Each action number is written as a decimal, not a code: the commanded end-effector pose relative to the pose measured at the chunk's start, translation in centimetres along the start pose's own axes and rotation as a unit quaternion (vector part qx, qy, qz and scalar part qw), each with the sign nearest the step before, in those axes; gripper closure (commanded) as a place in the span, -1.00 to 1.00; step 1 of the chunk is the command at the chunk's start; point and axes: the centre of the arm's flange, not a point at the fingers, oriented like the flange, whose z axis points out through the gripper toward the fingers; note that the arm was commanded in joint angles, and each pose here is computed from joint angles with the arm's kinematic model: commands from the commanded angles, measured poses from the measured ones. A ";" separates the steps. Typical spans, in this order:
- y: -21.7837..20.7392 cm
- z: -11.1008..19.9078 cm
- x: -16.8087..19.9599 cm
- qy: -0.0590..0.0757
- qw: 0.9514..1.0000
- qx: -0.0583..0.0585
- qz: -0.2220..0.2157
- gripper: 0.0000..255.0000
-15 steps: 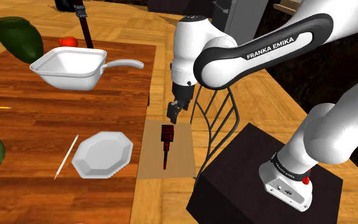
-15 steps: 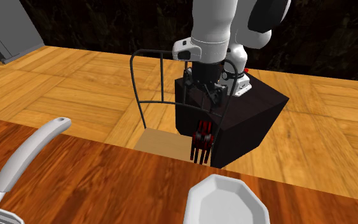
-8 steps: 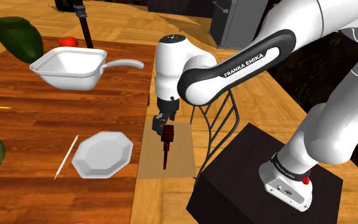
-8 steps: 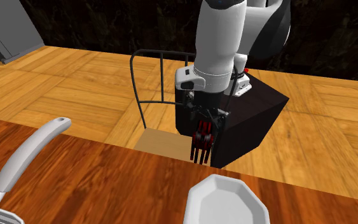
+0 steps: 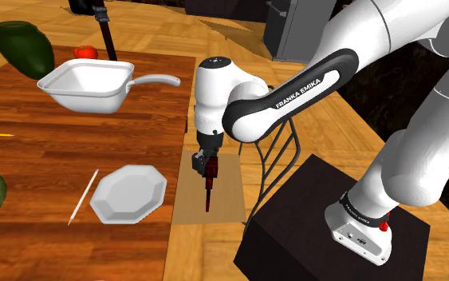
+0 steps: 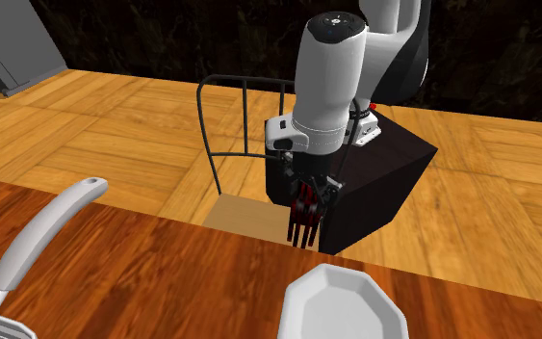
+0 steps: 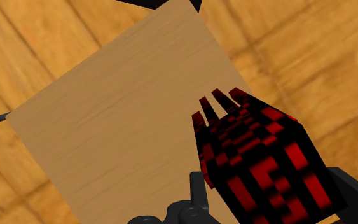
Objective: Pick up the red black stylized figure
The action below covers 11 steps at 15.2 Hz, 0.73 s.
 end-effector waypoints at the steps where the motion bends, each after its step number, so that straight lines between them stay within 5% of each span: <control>1: 0.0 0.1 0.0 -0.001 1.000 0.000 0.000 1.00; 11: -0.1 -1.5 0.0 -0.001 1.000 0.000 0.000 1.00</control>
